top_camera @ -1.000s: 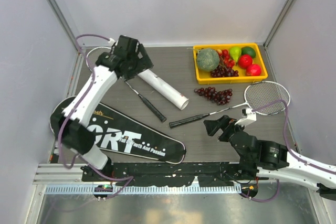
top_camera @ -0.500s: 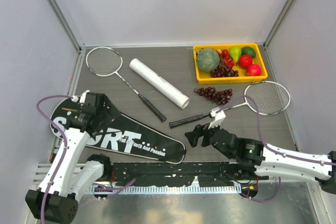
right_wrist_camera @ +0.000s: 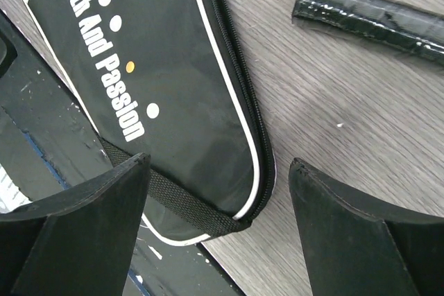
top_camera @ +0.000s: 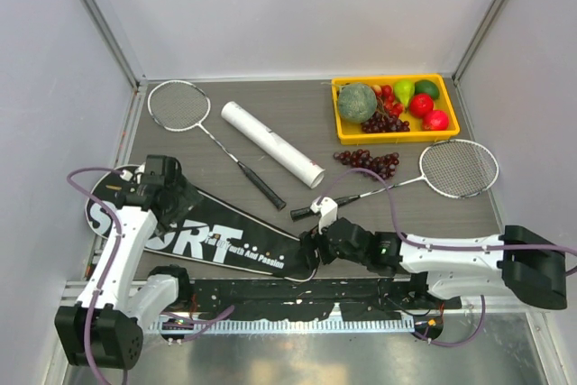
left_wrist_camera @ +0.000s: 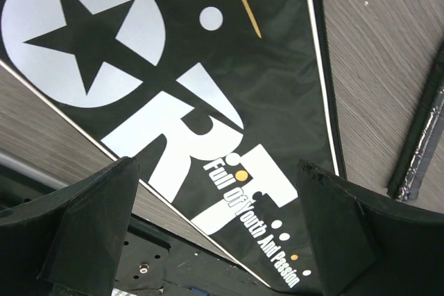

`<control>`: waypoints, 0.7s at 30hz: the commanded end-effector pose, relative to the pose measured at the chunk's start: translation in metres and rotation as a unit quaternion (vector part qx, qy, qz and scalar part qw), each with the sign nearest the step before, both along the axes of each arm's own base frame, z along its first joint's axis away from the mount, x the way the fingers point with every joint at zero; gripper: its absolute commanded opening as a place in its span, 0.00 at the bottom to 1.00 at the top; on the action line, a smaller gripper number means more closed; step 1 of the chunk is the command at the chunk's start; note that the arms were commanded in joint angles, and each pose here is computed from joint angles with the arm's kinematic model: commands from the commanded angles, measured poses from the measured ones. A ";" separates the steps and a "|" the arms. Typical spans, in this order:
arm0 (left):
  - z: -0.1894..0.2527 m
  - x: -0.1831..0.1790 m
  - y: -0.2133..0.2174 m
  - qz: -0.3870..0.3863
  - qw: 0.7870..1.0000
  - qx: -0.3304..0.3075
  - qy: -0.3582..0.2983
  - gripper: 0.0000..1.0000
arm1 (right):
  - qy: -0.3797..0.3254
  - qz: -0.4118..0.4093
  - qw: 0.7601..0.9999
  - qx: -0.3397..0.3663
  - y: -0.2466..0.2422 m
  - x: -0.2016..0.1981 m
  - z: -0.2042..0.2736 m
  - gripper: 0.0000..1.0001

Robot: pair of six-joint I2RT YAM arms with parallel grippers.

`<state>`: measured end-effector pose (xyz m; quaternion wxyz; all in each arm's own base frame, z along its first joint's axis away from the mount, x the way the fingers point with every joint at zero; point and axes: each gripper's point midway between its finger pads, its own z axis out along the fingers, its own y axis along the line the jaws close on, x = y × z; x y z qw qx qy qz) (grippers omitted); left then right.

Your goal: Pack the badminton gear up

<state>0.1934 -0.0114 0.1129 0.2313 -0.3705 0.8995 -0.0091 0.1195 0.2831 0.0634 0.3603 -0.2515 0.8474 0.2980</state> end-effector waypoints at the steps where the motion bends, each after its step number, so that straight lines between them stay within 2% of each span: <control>1: 0.009 -0.001 0.008 0.020 1.000 -0.002 0.004 0.97 | -0.019 0.040 0.998 0.036 0.030 0.003 0.023 0.85; 7: 0.009 0.001 0.009 0.031 0.999 -0.010 -0.009 0.97 | -0.008 0.052 0.999 0.007 0.035 0.002 0.003 0.78; 13: 0.020 0.002 0.020 0.043 0.998 0.015 -0.032 0.97 | 0.008 0.062 0.998 0.001 0.041 -0.002 -0.008 0.61; 15: 0.016 0.001 0.017 0.046 0.998 0.007 -0.037 0.95 | 0.010 0.068 0.998 0.012 0.045 -0.004 -0.005 0.48; 16: 0.012 0.001 0.015 0.049 0.998 -0.001 -0.037 0.94 | 0.011 0.073 0.997 0.020 0.047 -0.005 -0.002 0.36; 17: 0.006 0.000 0.011 0.049 0.998 -0.013 -0.035 0.94 | 0.011 0.076 0.997 0.028 0.049 -0.006 0.002 0.31; 20: -0.008 0.000 0.000 0.041 0.998 -0.040 -0.021 0.92 | 0.008 0.085 0.995 0.054 0.054 -0.009 0.016 0.09; 21: -0.011 0.000 -0.001 0.039 0.998 -0.044 -0.016 0.92 | 0.009 0.083 0.995 0.060 0.055 -0.009 0.019 0.05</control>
